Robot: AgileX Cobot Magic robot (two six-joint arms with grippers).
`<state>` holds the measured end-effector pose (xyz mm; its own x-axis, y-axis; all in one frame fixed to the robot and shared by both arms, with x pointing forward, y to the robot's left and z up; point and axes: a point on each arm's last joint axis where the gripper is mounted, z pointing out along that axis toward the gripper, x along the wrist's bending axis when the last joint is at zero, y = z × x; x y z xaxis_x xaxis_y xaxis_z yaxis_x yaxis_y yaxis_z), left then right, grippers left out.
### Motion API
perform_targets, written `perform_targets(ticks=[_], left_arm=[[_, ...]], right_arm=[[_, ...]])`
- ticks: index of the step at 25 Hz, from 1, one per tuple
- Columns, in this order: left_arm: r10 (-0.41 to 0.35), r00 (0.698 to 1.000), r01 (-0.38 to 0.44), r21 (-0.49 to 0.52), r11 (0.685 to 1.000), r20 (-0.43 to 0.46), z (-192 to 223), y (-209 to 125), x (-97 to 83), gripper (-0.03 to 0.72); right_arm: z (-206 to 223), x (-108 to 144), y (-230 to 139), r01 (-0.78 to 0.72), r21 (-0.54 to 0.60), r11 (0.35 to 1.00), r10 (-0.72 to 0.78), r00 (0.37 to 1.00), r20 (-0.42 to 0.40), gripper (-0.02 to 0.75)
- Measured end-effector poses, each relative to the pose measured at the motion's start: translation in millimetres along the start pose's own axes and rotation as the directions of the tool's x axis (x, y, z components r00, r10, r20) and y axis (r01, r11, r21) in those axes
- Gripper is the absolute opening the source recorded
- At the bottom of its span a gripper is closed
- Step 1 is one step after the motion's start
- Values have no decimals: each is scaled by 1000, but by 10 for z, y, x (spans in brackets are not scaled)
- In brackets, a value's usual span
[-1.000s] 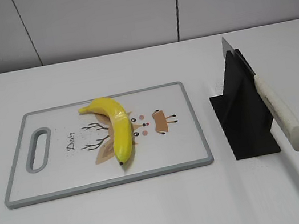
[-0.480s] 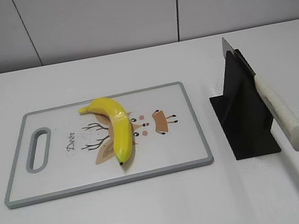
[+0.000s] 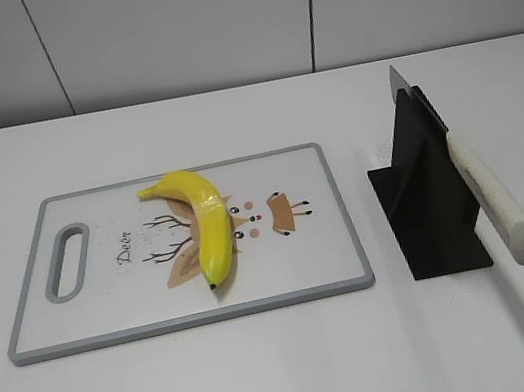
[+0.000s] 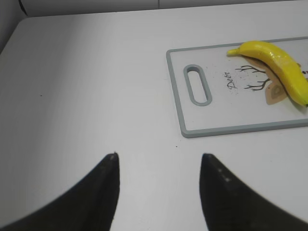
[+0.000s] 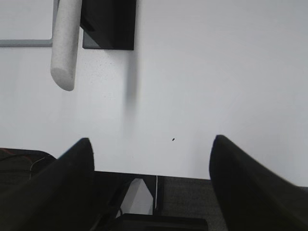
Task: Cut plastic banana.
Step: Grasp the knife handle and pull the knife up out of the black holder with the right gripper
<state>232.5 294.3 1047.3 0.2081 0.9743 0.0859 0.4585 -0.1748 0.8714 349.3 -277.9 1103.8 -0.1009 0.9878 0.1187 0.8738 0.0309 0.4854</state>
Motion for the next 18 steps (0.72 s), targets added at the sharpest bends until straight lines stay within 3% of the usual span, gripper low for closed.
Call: perform_targets(ticks=[6, 18], left_arm=[[0, 1000, 0, 0, 1000, 0, 0, 0, 0, 499], [0, 1000, 0, 0, 1000, 0, 0, 0, 0, 499]], right_arm=[[195, 163, 161, 47, 109, 993, -43, 998, -45, 570], [613, 591, 718, 129, 246, 961, -118, 991, -58, 570]])
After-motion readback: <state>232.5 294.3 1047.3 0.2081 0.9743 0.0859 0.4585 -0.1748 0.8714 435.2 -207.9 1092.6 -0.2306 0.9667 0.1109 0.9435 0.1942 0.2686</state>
